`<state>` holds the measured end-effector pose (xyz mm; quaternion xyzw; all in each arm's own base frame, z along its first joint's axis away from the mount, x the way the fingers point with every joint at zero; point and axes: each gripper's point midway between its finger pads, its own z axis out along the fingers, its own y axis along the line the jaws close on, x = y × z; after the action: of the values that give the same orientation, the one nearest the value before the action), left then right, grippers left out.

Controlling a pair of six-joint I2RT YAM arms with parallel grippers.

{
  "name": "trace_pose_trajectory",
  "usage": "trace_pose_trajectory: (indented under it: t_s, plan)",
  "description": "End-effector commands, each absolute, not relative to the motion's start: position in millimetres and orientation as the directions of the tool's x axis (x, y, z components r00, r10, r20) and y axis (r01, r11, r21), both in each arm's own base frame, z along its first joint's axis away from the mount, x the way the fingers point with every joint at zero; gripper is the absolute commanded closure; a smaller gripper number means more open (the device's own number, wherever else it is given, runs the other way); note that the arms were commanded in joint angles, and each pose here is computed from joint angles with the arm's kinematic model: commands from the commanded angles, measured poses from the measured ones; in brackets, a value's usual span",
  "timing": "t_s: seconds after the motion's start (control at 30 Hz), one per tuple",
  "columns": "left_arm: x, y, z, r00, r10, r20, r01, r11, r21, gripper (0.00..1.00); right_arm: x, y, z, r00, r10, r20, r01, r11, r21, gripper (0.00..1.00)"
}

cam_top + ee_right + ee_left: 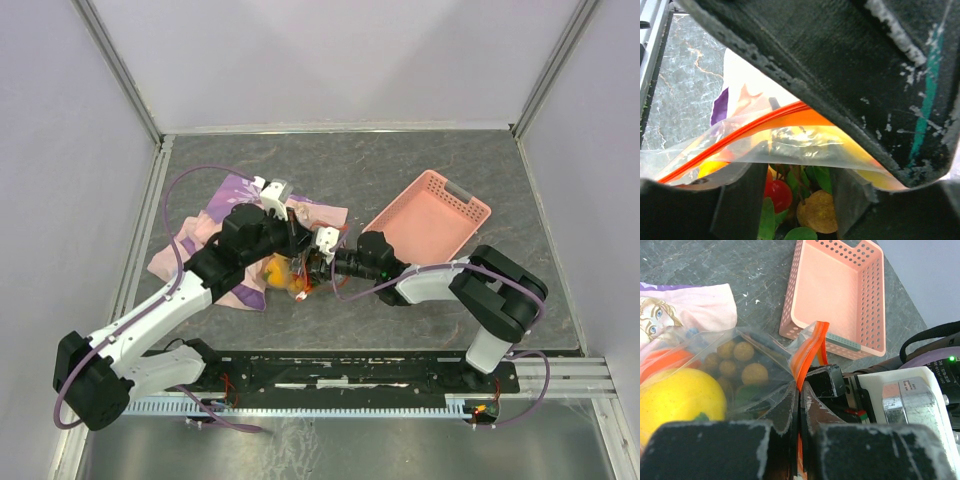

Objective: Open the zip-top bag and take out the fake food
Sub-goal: Pick up the fake fruit from the zipper food storage bag.

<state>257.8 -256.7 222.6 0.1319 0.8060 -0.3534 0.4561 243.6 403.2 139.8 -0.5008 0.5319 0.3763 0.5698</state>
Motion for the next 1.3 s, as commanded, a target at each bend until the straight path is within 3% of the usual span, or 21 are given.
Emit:
trace_pose_trajectory:
  t_s: [0.0, 0.27, 0.37, 0.7, 1.27]
  plan:
    - [249, -268, 243, -0.542, -0.165, -0.824, 0.581, 0.634, -0.51, 0.97, 240, 404, 146, 0.18, -0.089, -0.98, -0.957, 0.216, -0.196, 0.48]
    - [251, -259, 236, -0.544, -0.164, -0.823, 0.563, 0.656, -0.503, 0.97, 233, 399, 157, 0.187, -0.09, -0.978, -0.959, 0.2, -0.202, 0.75]
    - [253, -255, 234, -0.542, -0.163, -0.824, 0.555, 0.667, -0.497, 0.97, 229, 397, 161, 0.194, -0.095, -0.976, -0.96, 0.186, -0.209, 0.97]
    - [257, -235, 237, -0.52, -0.17, -0.837, 0.531, 0.703, -0.473, 0.97, 223, 385, 153, 0.226, -0.133, -0.965, -0.956, 0.159, -0.246, 0.98]
    - [259, -206, 243, -0.489, -0.158, -0.858, 0.494, 0.76, -0.422, 0.97, 241, 354, 158, 0.198, -0.127, -0.972, -0.931, 0.285, -0.227, 0.98]
